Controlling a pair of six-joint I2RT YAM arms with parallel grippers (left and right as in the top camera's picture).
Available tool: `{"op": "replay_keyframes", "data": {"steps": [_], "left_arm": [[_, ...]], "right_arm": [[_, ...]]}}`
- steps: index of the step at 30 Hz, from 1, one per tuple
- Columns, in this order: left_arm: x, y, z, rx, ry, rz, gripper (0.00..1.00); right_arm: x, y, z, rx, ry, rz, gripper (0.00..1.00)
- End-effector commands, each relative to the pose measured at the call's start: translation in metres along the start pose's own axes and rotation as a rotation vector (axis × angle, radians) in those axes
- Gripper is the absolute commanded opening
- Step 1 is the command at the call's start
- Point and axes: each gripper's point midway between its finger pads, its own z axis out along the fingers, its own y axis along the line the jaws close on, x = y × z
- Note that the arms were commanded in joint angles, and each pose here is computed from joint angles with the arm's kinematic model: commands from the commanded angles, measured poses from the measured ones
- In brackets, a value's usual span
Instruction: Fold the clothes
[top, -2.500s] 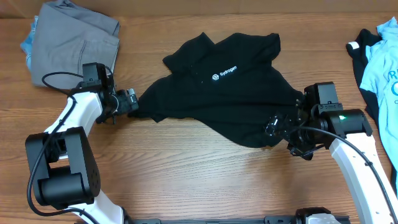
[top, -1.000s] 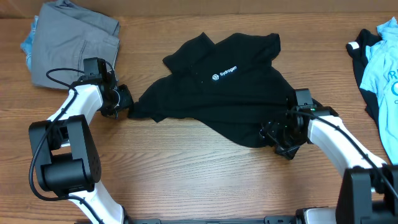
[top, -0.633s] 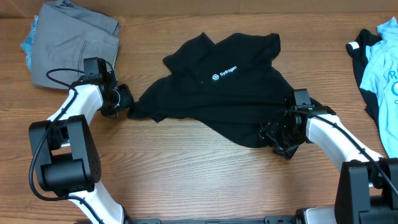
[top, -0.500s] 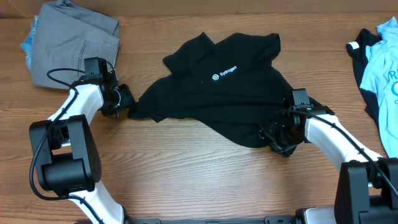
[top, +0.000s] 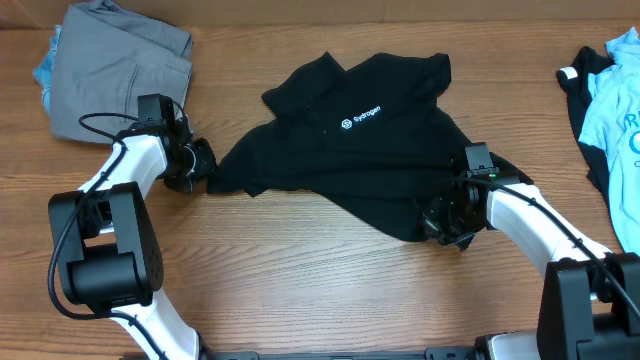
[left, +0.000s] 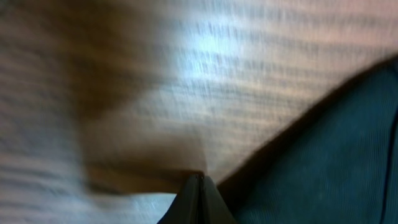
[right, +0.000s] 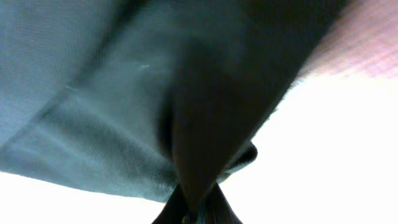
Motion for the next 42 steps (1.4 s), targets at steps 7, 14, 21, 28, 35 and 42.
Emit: {"op": "replay_keyframes", "data": {"steps": [7, 14, 21, 28, 35, 42], "left_arm": [[0.021, -0.016, -0.052, 0.032, 0.008, 0.032, 0.04], [0.035, -0.039, -0.143, 0.062, -0.146, 0.088, 0.04], [0.061, -0.049, -0.215, 0.103, -0.289, 0.115, 0.04], [0.078, -0.046, -0.212, 0.101, -0.227, 0.107, 0.85], [0.079, -0.055, -0.148, 0.098, -0.015, 0.127, 0.91], [0.074, -0.059, -0.076, 0.067, 0.125, 0.143, 0.84]], "right_arm": [[-0.014, 0.002, -0.057, 0.066, -0.142, 0.032, 0.04], [0.006, 0.008, -0.111, -0.065, -0.255, 0.018, 0.04], [0.038, -0.004, -0.154, -0.168, -0.34, 0.001, 0.04], [0.05, -0.009, -0.168, -0.215, -0.377, -0.014, 0.04], [0.047, -0.007, -0.161, -0.194, -0.348, -0.007, 0.04], [0.043, -0.006, -0.154, -0.17, -0.327, 0.0, 0.04]]}}
